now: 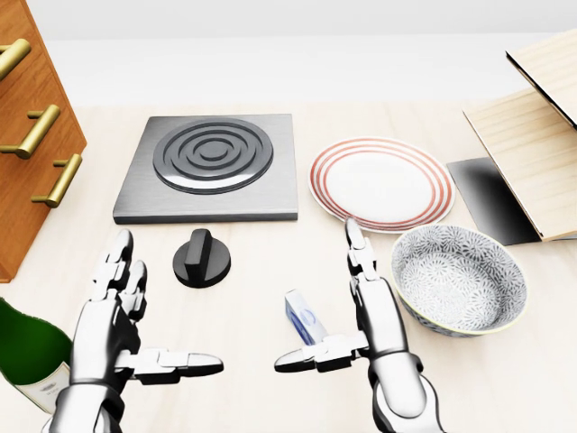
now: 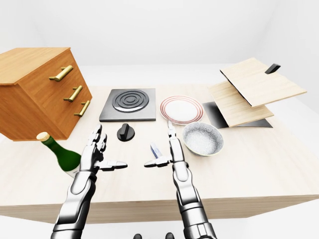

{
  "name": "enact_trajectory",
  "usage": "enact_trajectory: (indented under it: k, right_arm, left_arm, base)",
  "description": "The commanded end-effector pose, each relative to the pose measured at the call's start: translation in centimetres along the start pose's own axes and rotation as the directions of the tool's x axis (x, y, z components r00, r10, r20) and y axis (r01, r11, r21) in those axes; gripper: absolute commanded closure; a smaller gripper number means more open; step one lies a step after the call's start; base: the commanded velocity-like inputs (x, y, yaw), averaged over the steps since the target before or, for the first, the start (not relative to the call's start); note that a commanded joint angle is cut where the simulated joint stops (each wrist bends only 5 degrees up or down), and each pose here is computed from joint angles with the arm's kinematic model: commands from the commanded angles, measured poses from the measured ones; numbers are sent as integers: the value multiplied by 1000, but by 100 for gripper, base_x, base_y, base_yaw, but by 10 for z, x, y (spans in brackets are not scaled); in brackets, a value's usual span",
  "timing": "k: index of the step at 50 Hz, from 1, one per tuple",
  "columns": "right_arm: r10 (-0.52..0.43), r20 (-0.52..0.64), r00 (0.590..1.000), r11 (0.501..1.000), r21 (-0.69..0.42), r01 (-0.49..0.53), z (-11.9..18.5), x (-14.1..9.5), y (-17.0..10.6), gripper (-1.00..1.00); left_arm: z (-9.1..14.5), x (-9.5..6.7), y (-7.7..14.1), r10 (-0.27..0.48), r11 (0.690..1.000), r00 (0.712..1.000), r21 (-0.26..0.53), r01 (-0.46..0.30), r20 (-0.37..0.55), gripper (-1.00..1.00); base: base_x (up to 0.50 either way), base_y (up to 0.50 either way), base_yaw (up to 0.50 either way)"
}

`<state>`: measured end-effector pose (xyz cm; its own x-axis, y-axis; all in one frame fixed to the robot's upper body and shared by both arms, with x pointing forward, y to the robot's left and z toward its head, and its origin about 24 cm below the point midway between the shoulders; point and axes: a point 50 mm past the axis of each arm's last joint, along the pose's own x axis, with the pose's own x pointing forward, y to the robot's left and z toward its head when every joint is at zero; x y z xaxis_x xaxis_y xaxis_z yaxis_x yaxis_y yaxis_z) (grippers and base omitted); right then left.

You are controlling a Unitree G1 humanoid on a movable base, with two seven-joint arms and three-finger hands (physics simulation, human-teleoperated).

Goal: Pick up the cream cheese and put it in the bowl.

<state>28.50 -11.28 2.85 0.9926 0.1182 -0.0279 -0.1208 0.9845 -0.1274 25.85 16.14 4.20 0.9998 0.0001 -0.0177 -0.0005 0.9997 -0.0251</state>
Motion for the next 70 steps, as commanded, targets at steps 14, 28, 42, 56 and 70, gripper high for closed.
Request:
enact_trajectory:
  k: [14,28,42,56,70]
  right_arm:
    - [-16,-140,990,990,-138,-3,-35,-9,9,-100]
    - [-65,-166,984,968,-251,21,-44,-8,11,33]
    - [-68,-176,982,977,-213,29,-45,-7,13,100]
    - [-30,-59,998,982,-189,19,-20,-15,18,100]
    - [-140,459,878,895,-321,310,109,-29,-45,100]
  left_arm:
    - [7,0,3,0,1000,1000,-21,0,5,-100]
    - [10,-3,3,-5,1000,1000,-30,5,11,-100]
    - [14,-3,4,-7,999,999,-37,8,31,-100]
    - [27,-4,9,-2,998,996,-66,7,87,-100]
    - [8,-2,1,-23,999,1000,-38,23,6,-100]
  base:
    - [0,0,0]
    - [0,0,0]
    - [0,0,0]
    - [0,0,0]
    - [0,0,0]
